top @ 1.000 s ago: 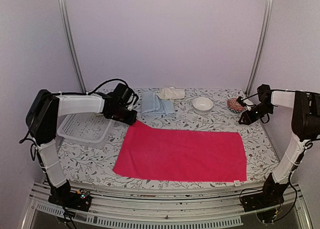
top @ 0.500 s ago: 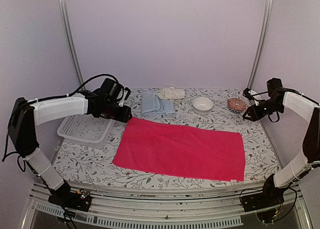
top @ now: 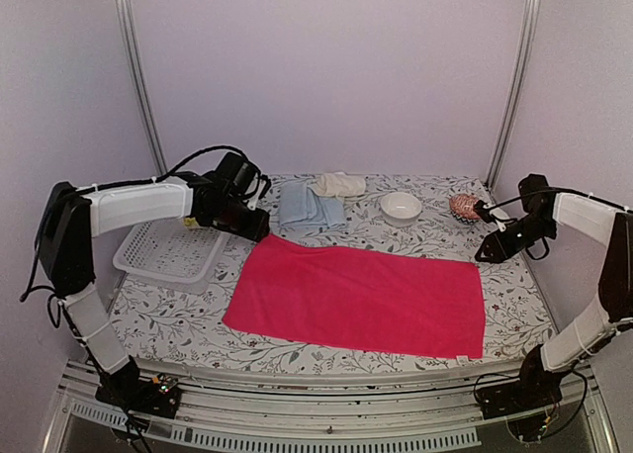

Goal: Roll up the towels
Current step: Flatten out the towel at the center of the board, then adjust the towel at the center of the board.

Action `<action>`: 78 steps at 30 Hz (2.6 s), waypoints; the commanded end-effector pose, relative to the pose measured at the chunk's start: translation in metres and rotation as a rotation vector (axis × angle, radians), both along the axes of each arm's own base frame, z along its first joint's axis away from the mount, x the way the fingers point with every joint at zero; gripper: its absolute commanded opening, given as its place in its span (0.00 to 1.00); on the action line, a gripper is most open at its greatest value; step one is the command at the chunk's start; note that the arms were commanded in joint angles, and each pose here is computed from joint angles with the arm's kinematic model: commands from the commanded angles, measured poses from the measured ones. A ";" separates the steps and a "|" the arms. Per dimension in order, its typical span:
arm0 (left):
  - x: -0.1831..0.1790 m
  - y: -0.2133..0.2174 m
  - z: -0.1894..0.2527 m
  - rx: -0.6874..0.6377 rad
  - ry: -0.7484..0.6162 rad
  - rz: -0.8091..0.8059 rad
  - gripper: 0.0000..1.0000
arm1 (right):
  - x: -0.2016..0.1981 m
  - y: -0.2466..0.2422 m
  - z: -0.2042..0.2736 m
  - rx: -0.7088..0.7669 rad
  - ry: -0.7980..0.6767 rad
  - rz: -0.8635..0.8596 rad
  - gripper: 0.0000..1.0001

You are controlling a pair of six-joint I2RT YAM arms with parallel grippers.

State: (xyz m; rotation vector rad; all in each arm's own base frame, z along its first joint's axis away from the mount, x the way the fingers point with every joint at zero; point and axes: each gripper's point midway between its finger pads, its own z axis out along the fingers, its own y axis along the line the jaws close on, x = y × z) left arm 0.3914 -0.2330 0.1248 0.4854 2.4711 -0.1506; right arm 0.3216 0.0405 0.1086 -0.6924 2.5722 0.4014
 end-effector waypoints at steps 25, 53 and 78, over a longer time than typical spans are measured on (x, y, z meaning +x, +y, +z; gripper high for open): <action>0.102 0.026 -0.040 0.114 0.051 0.153 0.48 | 0.062 -0.037 -0.092 -0.211 0.150 -0.121 0.07; 0.123 0.037 -0.054 0.162 0.019 0.177 0.48 | 0.124 -0.078 -0.102 -0.338 0.102 -0.173 0.04; -0.033 -0.036 0.053 -0.229 0.043 -0.204 0.45 | -0.031 0.023 0.012 -0.030 0.066 0.212 0.40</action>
